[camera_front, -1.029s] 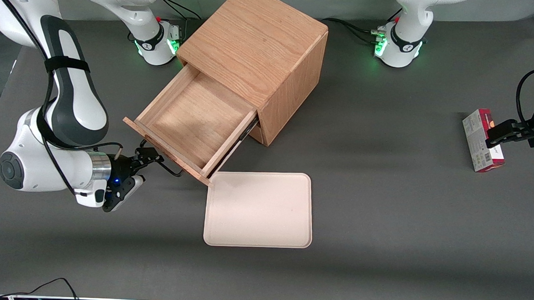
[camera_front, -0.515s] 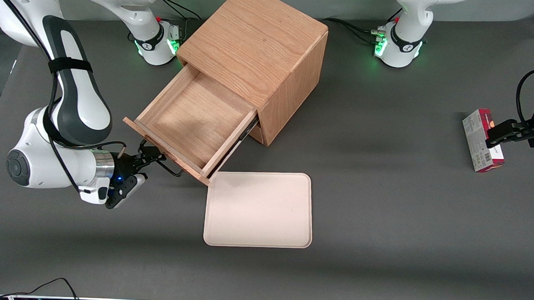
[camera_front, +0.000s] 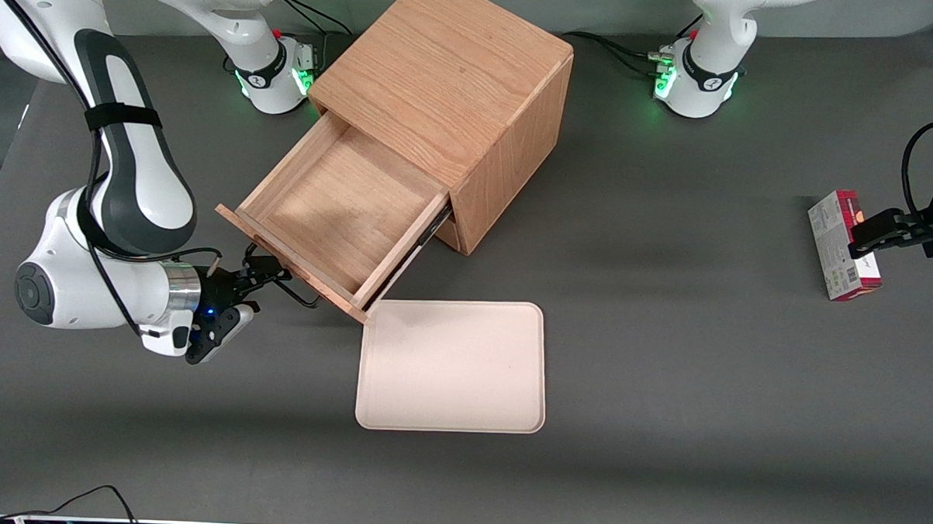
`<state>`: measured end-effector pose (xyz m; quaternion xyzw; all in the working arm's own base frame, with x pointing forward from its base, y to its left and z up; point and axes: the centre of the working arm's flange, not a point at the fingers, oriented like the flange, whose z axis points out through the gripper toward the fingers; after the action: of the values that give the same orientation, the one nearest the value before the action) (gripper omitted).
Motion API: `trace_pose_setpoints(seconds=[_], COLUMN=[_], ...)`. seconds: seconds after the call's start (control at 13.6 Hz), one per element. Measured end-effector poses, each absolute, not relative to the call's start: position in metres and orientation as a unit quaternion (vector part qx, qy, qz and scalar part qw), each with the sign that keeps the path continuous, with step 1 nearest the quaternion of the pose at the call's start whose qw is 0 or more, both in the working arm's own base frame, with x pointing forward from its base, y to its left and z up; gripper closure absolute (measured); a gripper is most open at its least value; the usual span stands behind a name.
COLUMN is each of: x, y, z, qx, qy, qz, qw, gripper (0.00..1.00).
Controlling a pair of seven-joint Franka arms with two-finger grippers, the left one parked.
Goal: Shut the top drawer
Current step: 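Push the drawer front with the right gripper into the wooden cabinet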
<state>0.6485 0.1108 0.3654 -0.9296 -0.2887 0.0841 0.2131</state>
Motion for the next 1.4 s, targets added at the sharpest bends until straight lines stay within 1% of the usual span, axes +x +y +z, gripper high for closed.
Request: trace_pose_setpoints(seconds=[0.22, 0.59, 1.03, 1.18, 1.4], x=[0.646, 0.631, 0.609, 0.600, 0.587], y=[0.112, 0.117, 0.132, 0.140, 0.152], z=[0.365, 0.359, 0.363, 0.367, 0.367], qx=[-0.929, -0.933, -0.935, -0.936, -0.938], qy=[-0.285, -0.273, -0.260, -0.254, -0.249], qz=[0.083, 0.076, 0.085, 0.084, 0.084], qw=[0.220, 0.221, 0.225, 0.230, 0.226], gripper=[0.00, 0.00, 0.00, 0.00, 0.00])
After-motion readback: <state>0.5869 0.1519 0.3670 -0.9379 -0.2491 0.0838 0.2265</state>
